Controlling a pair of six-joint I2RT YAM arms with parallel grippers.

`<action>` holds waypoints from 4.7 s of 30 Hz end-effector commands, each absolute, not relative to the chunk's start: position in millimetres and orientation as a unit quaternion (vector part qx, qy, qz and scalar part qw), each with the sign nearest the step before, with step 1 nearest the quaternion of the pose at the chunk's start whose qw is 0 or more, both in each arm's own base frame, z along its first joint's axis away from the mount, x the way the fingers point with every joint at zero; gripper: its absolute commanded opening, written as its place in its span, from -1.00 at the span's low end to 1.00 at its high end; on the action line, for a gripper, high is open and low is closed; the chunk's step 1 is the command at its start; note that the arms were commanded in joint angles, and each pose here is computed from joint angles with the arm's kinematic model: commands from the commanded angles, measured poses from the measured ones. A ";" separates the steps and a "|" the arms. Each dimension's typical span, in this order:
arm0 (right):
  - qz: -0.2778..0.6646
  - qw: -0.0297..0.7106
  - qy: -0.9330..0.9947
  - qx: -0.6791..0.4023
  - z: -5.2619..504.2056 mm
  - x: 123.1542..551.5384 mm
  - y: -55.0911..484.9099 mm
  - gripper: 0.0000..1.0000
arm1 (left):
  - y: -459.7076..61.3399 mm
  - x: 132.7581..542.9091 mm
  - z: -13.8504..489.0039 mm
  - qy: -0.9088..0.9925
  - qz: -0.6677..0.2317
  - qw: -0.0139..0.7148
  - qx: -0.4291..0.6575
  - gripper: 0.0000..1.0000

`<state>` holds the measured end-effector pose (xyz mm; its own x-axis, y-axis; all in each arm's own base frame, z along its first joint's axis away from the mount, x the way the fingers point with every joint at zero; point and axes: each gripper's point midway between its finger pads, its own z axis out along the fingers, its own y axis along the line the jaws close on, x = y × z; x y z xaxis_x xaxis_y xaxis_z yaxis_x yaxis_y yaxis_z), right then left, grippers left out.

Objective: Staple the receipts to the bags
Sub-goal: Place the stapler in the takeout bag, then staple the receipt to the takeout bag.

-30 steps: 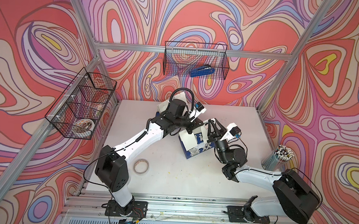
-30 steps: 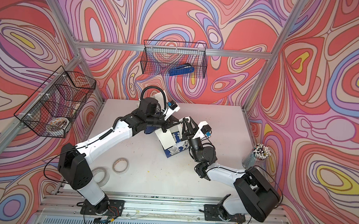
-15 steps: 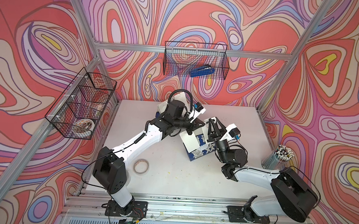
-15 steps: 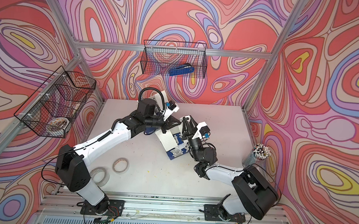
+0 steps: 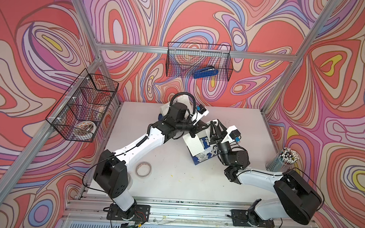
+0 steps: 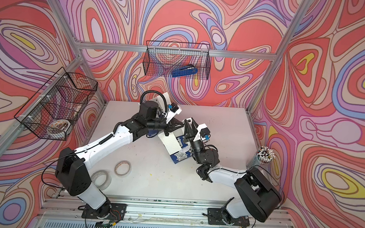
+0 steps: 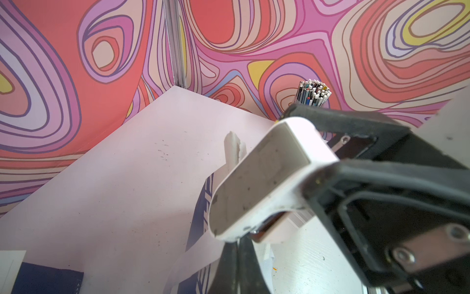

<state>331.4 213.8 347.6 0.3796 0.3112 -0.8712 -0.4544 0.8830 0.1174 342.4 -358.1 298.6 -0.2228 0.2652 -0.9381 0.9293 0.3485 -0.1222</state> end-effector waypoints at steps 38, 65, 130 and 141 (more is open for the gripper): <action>0.122 0.611 0.775 -0.110 312.2 364.2 220.5 -0.29 | -357.6 333.3 335.6 0.596 -0.316 0.533 0.511 -1.00; 0.135 0.635 0.747 -0.148 316.2 355.3 226.3 -0.40 | -360.9 336.8 329.3 0.602 -0.318 0.523 0.512 -1.00; 0.367 0.394 0.611 -0.581 300.0 259.2 233.1 0.84 | -352.9 264.6 334.7 0.483 -0.361 0.480 0.638 -1.00; 0.340 0.384 0.623 -0.591 284.1 260.2 243.4 0.28 | -355.4 263.5 335.7 0.477 -0.372 0.476 0.639 -1.00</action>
